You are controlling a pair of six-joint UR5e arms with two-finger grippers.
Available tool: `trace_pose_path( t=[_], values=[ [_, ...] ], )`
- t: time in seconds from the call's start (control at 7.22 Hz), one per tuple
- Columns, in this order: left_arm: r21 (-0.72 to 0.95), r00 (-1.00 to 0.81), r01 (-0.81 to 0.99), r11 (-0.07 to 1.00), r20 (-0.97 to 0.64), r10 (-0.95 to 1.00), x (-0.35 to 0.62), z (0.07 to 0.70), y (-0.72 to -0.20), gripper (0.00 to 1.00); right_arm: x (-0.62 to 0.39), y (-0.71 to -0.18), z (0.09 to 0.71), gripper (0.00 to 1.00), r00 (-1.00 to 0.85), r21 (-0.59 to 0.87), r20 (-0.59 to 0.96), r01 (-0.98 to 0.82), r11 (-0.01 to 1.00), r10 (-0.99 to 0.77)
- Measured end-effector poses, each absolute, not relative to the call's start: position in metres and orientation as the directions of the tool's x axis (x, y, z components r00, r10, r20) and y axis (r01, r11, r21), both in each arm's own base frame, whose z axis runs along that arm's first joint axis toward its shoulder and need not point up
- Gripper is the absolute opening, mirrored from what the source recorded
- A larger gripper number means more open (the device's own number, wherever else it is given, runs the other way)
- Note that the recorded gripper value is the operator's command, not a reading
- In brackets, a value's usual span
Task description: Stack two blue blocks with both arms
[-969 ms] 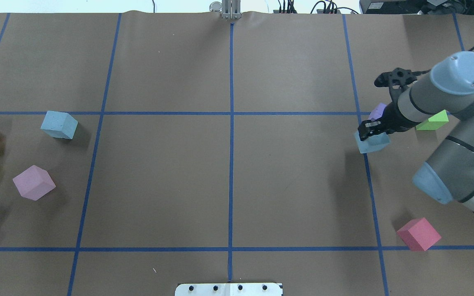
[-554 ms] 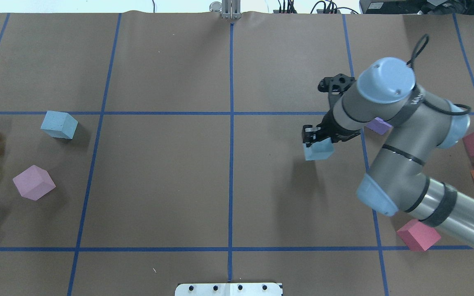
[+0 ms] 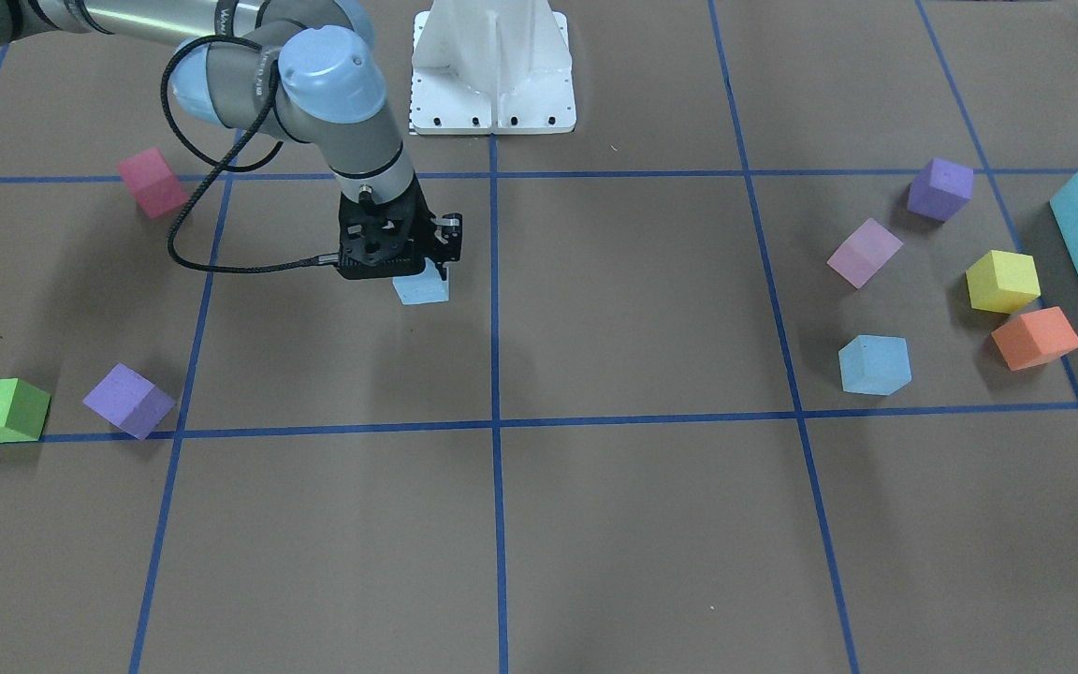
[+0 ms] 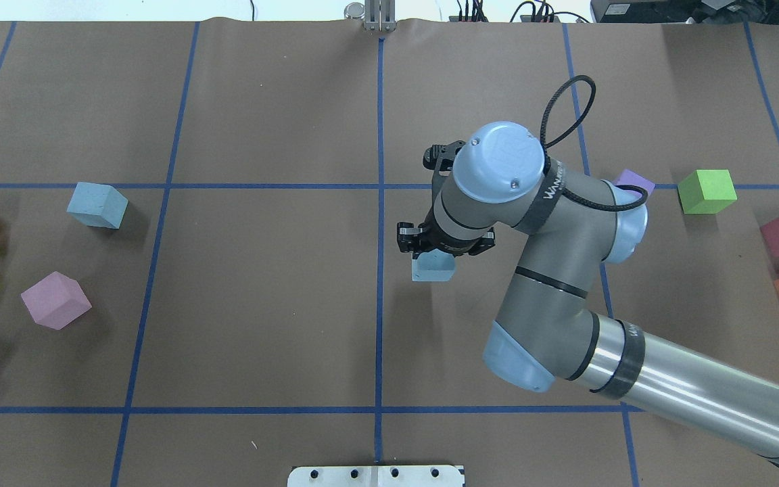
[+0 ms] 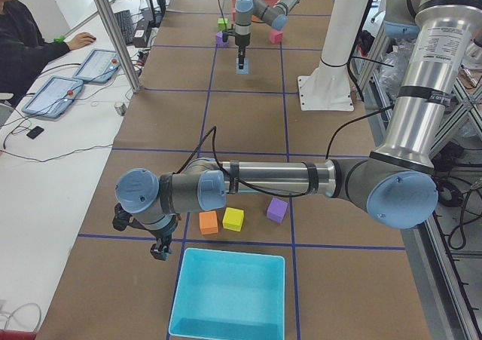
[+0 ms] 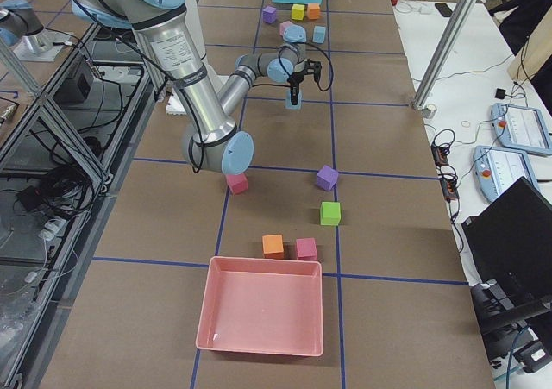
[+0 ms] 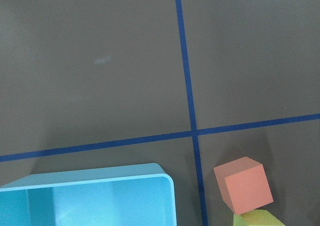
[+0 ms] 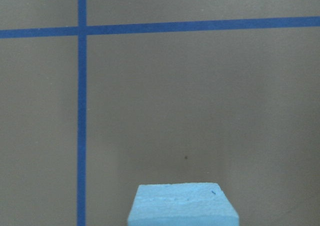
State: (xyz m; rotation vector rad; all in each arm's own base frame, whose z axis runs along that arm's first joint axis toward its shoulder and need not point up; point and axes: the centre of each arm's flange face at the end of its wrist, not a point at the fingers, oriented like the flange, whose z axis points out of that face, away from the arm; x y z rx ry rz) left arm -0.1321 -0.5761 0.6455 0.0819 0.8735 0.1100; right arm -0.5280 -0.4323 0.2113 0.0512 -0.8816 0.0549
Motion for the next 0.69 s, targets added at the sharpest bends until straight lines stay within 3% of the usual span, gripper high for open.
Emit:
trace_pose_path(
  t=[0.69],
  values=[
    [0.115, 0.636, -0.062, 0.992, -0.761, 0.127, -0.131, 0.647, -0.571, 0.98, -0.582, -0.442, 0.198, 0.53, 0.676, 0.025, 0.735, -0.108, 0.994, 0.055]
  ],
)
